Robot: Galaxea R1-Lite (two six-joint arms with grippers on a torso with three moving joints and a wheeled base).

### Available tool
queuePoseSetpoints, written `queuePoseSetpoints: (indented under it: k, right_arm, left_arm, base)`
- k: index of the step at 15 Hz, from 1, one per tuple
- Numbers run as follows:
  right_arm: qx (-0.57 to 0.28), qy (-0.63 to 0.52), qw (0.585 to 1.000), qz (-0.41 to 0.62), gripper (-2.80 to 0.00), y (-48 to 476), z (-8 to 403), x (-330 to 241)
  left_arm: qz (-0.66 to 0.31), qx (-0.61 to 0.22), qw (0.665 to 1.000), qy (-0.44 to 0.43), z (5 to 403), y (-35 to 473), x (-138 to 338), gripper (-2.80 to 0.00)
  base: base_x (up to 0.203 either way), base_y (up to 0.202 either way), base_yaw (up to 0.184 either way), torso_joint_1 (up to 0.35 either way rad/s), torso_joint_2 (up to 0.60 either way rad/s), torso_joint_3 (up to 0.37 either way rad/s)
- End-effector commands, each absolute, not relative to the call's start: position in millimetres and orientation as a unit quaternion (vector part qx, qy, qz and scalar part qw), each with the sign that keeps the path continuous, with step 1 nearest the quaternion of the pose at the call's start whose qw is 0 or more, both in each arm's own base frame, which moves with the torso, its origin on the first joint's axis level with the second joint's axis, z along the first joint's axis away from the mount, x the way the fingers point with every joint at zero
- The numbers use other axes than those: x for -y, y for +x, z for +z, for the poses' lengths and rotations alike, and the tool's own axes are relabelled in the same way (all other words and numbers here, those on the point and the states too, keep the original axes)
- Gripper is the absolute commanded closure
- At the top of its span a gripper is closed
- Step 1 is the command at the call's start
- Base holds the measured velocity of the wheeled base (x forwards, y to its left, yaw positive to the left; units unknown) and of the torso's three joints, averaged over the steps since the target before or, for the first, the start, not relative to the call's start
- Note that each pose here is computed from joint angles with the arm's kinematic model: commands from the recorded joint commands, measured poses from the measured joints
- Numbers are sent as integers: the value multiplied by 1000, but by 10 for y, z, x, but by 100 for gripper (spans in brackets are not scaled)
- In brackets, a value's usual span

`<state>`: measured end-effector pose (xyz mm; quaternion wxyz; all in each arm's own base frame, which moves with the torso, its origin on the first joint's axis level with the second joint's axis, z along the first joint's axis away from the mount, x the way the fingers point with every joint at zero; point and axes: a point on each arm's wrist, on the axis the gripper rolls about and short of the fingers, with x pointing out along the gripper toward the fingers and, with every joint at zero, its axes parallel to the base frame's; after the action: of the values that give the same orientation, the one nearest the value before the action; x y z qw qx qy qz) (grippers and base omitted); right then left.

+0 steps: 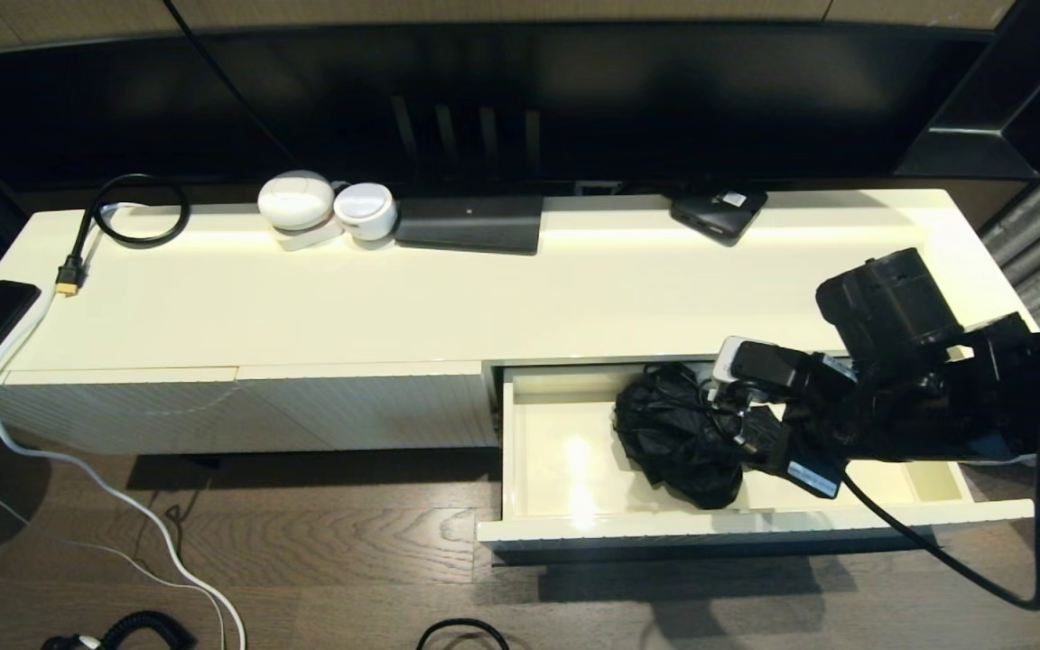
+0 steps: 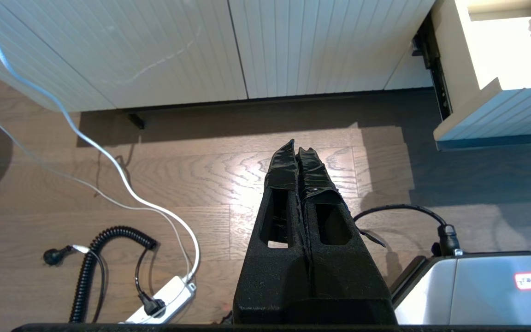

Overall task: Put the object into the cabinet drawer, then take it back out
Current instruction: Take the data cable out of the drawer and put it on the table

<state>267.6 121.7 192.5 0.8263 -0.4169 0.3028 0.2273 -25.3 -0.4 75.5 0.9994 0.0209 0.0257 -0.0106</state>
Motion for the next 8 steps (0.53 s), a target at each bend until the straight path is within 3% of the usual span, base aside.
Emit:
queuePoseSetpoints:
  k: [1, 8]
  right_arm:
    - [-319, -403, 827, 228, -280, 2744, 1844, -1275]
    - [-360, -335, 847, 200, -280, 2842, 1701, -1287]
  left_arm:
    - [-11, -26, 999, 21, 755, -253, 4, 0]
    - [-11, -26, 999, 20, 755, -253, 4, 0]
  base:
    - [0, 0, 0, 0, 0, 0]
    - [0, 0, 0, 0, 0, 0]
